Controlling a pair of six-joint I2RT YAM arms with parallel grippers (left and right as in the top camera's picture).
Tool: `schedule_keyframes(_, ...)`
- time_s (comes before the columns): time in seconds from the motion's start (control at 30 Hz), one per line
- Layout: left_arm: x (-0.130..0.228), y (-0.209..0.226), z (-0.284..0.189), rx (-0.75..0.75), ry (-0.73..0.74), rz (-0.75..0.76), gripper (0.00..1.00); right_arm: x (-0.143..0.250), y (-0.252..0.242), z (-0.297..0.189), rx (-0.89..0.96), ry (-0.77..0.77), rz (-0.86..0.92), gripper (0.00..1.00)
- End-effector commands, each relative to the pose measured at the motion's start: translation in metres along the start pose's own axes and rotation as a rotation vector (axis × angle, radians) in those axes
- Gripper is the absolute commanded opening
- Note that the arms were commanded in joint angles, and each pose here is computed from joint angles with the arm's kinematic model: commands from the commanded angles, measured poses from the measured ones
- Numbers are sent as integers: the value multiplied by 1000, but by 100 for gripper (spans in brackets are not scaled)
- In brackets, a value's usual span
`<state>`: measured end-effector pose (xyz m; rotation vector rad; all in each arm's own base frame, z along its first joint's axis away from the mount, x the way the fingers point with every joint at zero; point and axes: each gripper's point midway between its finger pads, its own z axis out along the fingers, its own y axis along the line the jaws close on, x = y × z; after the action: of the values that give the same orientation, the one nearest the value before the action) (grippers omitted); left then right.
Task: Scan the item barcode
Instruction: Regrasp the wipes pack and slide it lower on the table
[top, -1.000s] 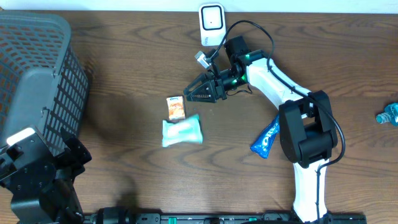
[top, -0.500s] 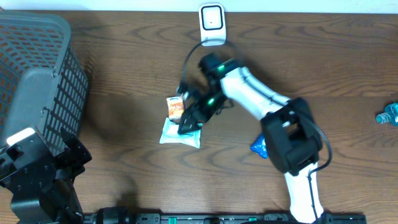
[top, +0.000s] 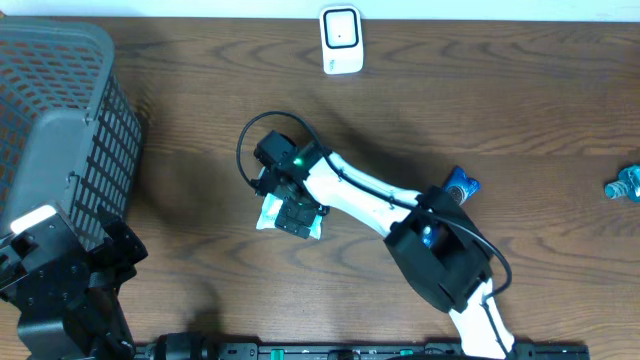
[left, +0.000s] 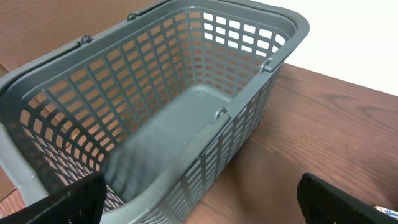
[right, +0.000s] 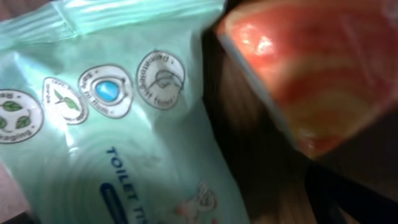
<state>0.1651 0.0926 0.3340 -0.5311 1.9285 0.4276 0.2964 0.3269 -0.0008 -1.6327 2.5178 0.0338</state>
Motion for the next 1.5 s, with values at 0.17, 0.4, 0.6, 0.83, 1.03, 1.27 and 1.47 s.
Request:
schedule_keyframes(0.17,1,1,1,-8,4,-4,98,57,-23,37,267,184,85,51)
schedule_keyframes(0.4,1,1,1,-8,4,-4,98,35,-22,6,239,125,127,23)
schedule_keyframes(0.6,1,1,1,-8,4,-4,98,16,26,-51,-188,71,154,35)
schedule_keyframes(0.83,1,1,1,-8,4,-4,98,8,75,-159,-1015,-218,108,44)
schedule_keyframes(1.03,1,1,1,-8,4,-4,98,4,53,-186,-1140,-458,86,38)
schedule_keyframes(1.27,1,1,1,-8,4,-4,98,23,40,-151,-976,-291,73,99)
schedule_keyframes(1.47,1,1,1,-8,4,-4,98,37,49,-123,-815,-63,109,99)
